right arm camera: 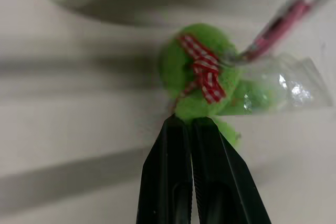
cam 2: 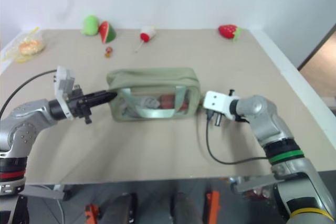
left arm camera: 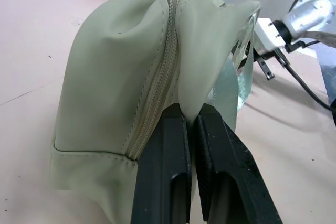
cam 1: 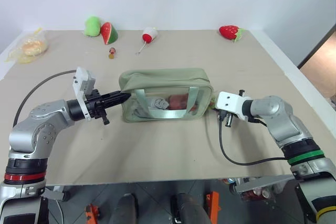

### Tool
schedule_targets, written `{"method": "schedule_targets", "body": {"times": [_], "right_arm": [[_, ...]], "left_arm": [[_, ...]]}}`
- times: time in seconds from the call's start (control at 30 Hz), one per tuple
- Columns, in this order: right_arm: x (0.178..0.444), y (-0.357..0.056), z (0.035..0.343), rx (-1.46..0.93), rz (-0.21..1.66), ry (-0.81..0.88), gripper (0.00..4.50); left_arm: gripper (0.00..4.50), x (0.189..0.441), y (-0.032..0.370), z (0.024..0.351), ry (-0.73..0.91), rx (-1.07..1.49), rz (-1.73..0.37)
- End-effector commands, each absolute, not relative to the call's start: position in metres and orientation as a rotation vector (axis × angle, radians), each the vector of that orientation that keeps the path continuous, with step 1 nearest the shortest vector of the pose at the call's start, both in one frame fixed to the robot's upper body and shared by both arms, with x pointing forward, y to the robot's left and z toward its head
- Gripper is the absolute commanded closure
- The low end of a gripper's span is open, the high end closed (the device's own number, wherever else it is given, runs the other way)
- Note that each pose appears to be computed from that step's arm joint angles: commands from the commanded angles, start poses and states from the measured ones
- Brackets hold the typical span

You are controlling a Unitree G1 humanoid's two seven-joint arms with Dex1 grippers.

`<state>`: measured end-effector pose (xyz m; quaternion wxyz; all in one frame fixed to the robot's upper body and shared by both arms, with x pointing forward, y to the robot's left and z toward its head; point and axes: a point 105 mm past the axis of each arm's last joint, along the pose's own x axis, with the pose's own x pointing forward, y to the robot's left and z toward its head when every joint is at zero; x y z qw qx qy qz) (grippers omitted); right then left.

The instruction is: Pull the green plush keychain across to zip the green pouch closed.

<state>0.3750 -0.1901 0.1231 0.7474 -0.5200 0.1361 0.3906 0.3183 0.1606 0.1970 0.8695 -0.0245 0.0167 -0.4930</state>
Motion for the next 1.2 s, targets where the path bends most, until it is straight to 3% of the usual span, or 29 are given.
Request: {"method": "schedule_targets", "body": {"times": [0.03, 0.27, 0.43, 0.47, 0.63, 0.8, 0.9, 1.03, 1.2], "right_arm": [[0.360, -0.173, 0.093, -1.181, 0.992, 0.356, 4.47], [0.367, -0.179, 0.105, -1.103, 0.943, 0.346, 4.47], [0.381, -0.197, 0.156, -0.804, 0.820, 0.260, 4.47], [0.381, -0.199, 0.162, -0.758, 0.814, 0.253, 3.82], [0.368, -0.210, 0.202, -0.555, 0.840, 0.163, 2.14], [0.356, -0.216, 0.223, -0.433, 0.863, 0.121, 0.50], [0.347, -0.221, 0.227, -0.386, 0.885, 0.118, 0.46], [0.340, -0.227, 0.231, -0.361, 0.881, 0.109, 0.46], [0.319, -0.231, 0.252, -0.239, 0.876, 0.014, 0.46]], "left_arm": [[4.50, 0.317, 0.163, 0.199, 0.035, -0.039, -1.025], [4.50, 0.316, 0.163, 0.197, 0.036, -0.044, -1.021], [4.50, 0.316, 0.164, 0.198, 0.037, -0.060, -1.021], [4.50, 0.316, 0.164, 0.198, 0.038, -0.064, -1.024], [2.74, 0.314, 0.167, 0.206, 0.045, -0.130, -1.038], [1.08, 0.312, 0.172, 0.210, 0.054, -0.141, -1.036], [0.03, 0.313, 0.183, 0.213, 0.040, -0.100, -0.979], [0.01, 0.305, 0.197, 0.219, 0.007, -0.075, -0.953], [0.01, 0.298, 0.239, 0.222, -0.048, -0.132, -0.773]]}}
